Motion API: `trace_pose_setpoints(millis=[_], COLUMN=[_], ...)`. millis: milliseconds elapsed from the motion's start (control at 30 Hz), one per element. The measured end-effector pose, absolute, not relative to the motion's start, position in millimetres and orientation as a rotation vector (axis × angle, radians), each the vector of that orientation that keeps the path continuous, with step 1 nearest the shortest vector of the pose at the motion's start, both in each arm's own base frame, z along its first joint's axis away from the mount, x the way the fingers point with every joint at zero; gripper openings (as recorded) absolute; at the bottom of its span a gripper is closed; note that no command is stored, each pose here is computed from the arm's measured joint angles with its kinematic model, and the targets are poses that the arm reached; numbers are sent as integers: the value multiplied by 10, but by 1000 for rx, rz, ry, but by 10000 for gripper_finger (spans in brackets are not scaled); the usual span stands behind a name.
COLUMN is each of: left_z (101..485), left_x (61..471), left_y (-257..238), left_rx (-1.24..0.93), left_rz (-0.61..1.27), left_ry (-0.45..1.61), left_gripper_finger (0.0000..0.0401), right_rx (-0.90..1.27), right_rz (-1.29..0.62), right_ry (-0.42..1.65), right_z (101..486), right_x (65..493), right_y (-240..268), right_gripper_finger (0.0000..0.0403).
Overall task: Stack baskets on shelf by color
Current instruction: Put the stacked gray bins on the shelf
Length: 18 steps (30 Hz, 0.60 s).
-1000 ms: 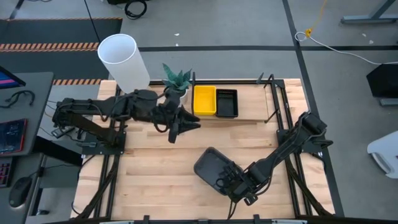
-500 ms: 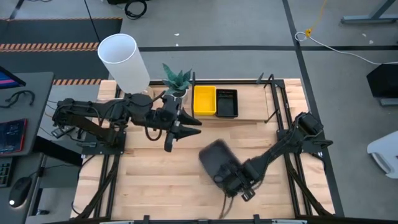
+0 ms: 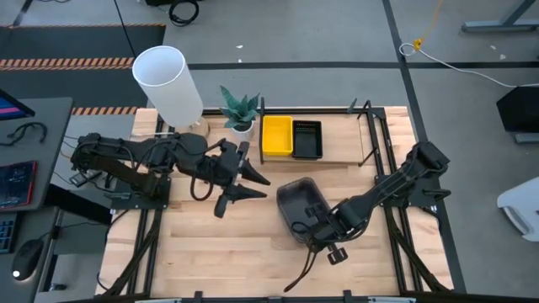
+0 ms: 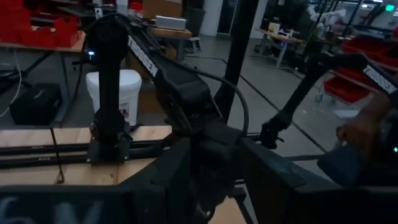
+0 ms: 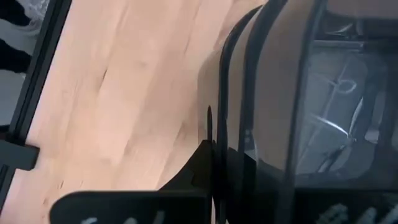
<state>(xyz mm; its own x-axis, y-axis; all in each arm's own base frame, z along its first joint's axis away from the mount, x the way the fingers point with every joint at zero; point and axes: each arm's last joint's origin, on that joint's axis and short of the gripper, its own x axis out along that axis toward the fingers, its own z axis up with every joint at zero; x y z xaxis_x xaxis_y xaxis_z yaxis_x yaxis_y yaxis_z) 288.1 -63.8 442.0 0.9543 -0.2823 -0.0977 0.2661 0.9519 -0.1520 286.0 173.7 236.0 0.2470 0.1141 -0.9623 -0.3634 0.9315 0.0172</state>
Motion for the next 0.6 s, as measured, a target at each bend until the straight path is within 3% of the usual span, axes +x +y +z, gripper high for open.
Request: trace_pose_setpoints(millis=[300,600], left_z=[4436,4557], left_x=[2889,2879], left_y=[-641,-674], left_rx=[-113,-125], left_rz=[-286,-403], left_ry=[95,-23], left_gripper_finger=[149,149], right_rx=[-175,-94], right_rz=[223,60], right_ry=[1292,1293], right_z=[2622,3196], right_x=[2640,2192], right_y=[1629,1324], right_gripper_finger=[15,15])
